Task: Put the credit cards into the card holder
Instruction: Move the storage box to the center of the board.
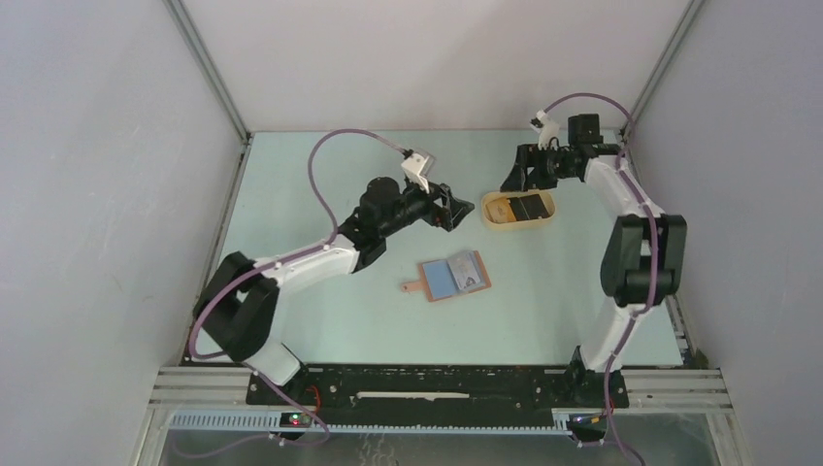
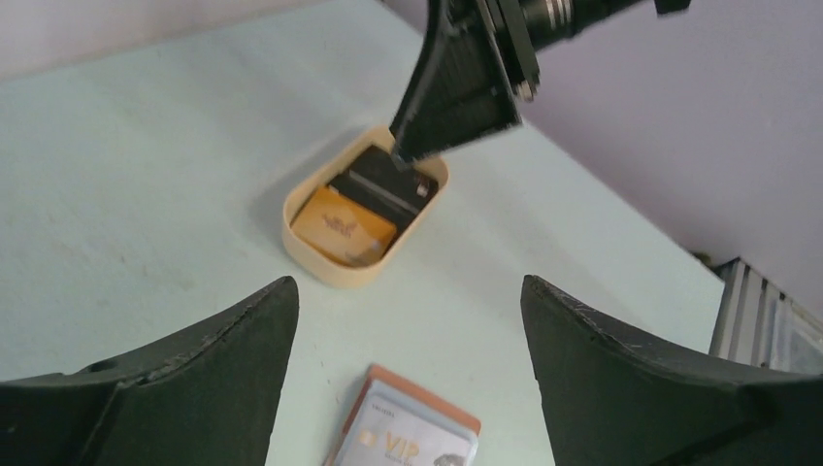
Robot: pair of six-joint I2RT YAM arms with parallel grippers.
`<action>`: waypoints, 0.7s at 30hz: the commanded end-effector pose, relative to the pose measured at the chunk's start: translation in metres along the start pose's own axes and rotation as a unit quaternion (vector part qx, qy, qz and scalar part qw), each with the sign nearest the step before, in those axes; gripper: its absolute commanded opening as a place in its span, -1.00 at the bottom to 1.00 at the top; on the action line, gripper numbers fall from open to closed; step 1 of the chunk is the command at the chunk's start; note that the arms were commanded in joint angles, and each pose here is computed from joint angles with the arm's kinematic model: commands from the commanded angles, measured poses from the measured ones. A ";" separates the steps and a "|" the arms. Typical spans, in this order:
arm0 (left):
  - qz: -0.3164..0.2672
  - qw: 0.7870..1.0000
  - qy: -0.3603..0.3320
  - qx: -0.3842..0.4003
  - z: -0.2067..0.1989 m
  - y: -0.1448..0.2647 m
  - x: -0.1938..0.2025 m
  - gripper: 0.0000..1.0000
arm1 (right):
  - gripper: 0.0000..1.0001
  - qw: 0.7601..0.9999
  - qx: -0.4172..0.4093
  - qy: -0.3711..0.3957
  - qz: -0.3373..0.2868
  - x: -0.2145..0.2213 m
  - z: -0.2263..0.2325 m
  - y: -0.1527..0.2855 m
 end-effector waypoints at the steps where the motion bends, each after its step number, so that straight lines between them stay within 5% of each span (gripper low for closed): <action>1: 0.015 1.000 0.019 0.006 0.004 -0.012 0.014 0.77 | 0.59 0.997 0.027 -0.059 0.030 -0.009 -0.016 -0.016; 21: 0.106 0.993 0.047 -0.015 0.016 -0.038 0.043 0.63 | 0.23 0.984 0.052 -0.127 0.118 0.012 -0.066 -0.073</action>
Point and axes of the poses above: each gripper's point midway between its finger pads, its own y axis back along the fingers, its own z axis along the line the jaws close on, x = y × z, the point moved 9 cm from there along y, back along the fingers, and after that the axes turned 4 degrees about -y, right-handed, at the moved point
